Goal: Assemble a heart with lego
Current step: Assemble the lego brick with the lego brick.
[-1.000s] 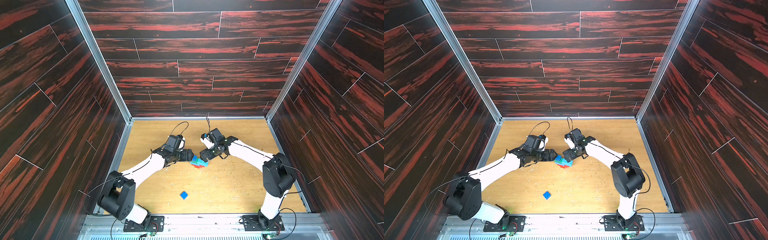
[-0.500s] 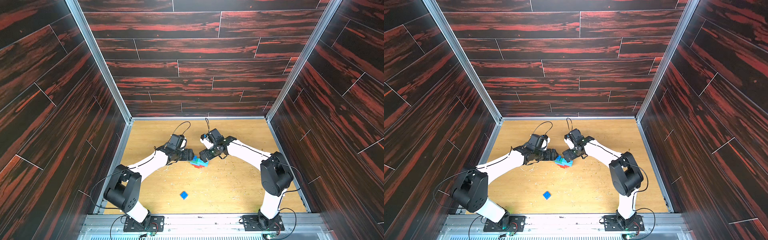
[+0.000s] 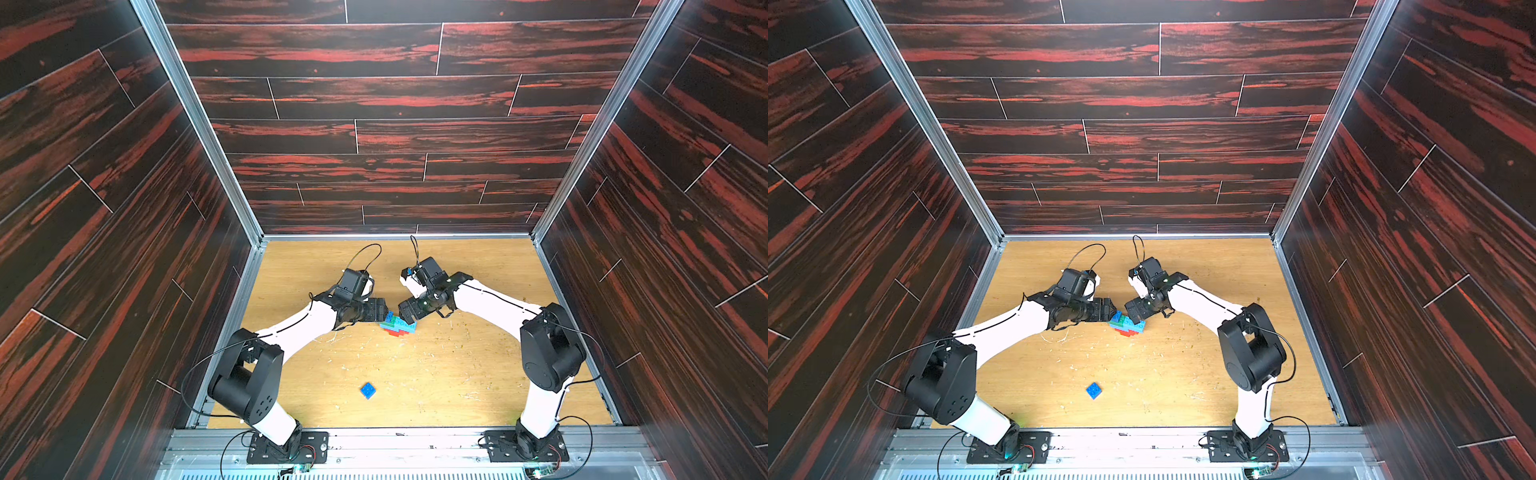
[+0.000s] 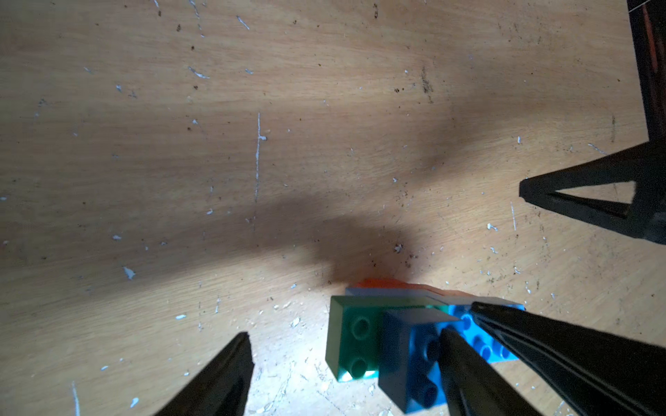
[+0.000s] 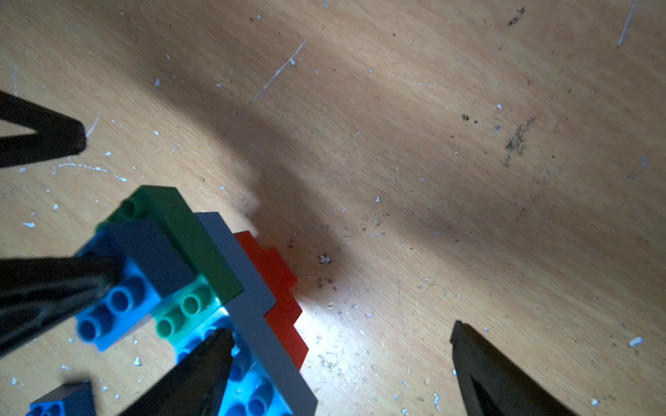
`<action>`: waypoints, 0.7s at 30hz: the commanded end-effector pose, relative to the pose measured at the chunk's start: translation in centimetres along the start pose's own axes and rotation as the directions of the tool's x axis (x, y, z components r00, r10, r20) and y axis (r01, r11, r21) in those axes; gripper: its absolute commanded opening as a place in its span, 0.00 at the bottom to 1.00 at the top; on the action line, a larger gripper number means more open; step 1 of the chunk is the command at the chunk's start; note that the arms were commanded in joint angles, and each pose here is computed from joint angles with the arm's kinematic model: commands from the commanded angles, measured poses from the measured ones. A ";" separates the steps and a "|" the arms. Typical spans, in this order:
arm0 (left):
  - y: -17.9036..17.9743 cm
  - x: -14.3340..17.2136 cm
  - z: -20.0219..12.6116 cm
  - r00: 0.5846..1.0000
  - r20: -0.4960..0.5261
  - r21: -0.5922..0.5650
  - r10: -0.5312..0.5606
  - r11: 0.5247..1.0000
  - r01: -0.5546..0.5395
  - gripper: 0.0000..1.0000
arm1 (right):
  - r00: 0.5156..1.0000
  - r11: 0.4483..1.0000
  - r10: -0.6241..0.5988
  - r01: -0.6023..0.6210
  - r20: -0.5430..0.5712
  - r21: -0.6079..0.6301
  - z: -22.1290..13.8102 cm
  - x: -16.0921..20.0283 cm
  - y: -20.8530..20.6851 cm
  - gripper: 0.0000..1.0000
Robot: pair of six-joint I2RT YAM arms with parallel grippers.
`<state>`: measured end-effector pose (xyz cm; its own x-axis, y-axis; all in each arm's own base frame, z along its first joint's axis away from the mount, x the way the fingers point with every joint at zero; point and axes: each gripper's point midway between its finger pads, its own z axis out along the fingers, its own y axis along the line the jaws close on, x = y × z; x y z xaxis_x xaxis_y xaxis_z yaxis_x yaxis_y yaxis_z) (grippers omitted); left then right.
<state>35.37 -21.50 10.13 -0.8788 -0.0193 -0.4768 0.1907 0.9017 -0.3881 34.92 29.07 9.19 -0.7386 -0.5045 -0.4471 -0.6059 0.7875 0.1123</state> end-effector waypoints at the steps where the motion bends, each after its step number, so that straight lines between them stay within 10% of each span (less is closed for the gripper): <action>1: 2.2 2.5 0.0 0.996 -0.083 -0.103 -0.018 0.995 0.010 0.84 | 0.998 1.000 0.009 -0.008 -0.057 0.019 1.2 1.5 -0.5 0.98; 21: 2.2 5.2 -0.1 0.988 -0.152 -0.120 -0.028 0.993 0.010 0.83 | 0.997 0.998 0.008 -0.004 -0.071 0.056 1.1 3.2 -1.2 0.98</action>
<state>34.15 -21.31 10.09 -0.8843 -0.0234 -0.4663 0.1700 0.9140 -0.3682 35.24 29.07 8.74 -0.7273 -0.4903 -0.4803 -0.6023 0.7915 0.1039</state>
